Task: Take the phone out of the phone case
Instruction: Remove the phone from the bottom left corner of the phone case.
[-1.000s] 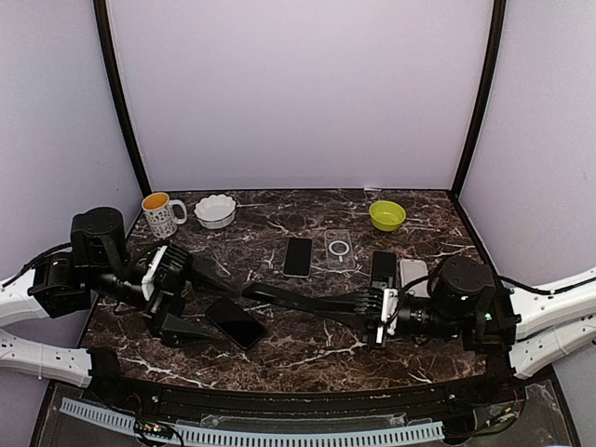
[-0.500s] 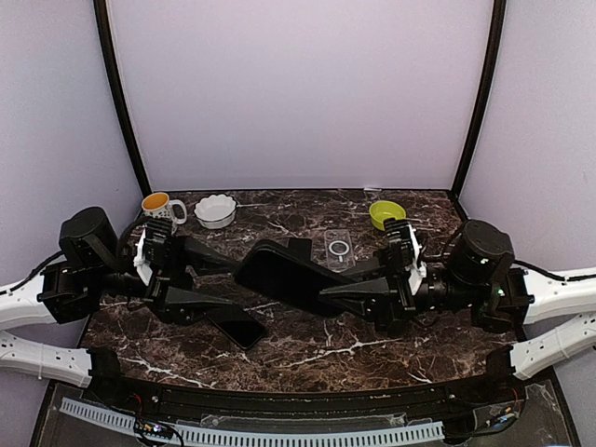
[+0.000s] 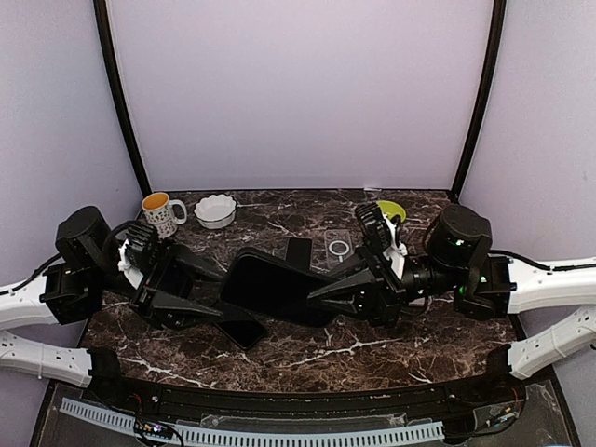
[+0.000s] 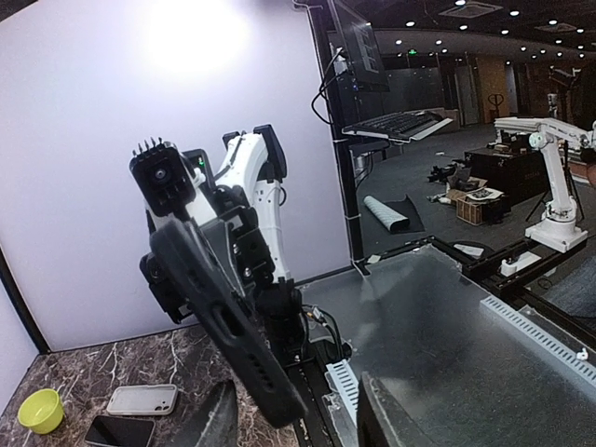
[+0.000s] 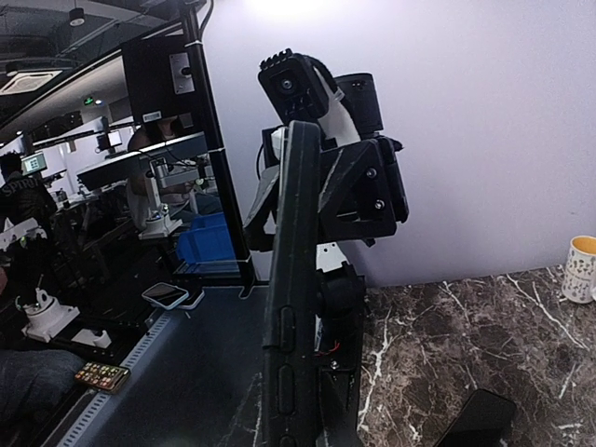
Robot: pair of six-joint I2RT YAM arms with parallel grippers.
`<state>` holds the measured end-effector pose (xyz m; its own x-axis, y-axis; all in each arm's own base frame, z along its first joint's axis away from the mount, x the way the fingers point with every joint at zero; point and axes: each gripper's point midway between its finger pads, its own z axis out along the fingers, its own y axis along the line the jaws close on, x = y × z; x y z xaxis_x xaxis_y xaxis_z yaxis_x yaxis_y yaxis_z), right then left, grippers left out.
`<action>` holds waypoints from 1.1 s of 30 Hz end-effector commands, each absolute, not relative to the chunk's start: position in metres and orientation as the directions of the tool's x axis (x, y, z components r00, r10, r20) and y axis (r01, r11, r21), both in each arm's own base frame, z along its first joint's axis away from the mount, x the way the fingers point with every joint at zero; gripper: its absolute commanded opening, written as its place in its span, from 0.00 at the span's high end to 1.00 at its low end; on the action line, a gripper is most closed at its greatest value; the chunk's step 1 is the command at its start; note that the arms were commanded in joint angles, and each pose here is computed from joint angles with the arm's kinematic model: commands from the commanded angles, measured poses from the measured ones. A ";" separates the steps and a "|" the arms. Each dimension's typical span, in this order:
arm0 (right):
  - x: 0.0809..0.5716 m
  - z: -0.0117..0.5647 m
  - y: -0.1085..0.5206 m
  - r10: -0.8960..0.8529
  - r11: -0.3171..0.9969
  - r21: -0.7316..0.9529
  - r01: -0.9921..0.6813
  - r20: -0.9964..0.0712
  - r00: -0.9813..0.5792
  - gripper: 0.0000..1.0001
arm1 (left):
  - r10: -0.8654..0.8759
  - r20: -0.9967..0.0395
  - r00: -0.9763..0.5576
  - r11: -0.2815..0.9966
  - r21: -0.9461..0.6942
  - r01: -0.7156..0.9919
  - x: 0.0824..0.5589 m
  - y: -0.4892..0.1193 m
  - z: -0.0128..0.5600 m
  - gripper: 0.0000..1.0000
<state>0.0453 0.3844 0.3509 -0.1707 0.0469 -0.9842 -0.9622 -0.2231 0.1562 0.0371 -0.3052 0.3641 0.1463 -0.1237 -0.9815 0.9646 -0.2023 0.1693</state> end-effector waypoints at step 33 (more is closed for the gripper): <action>0.006 0.359 0.399 -0.054 -0.553 0.076 -0.830 -0.997 -0.055 1.00 | -0.082 -0.976 0.203 -0.368 0.219 0.903 0.014 -0.304 0.354 0.85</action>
<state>0.0235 0.3984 0.3519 -0.0877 -0.0487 -0.9950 -0.8871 -0.4505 0.1003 0.0119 -0.2998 0.3556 0.1926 -0.1048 -0.9757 0.9073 -0.3596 0.2177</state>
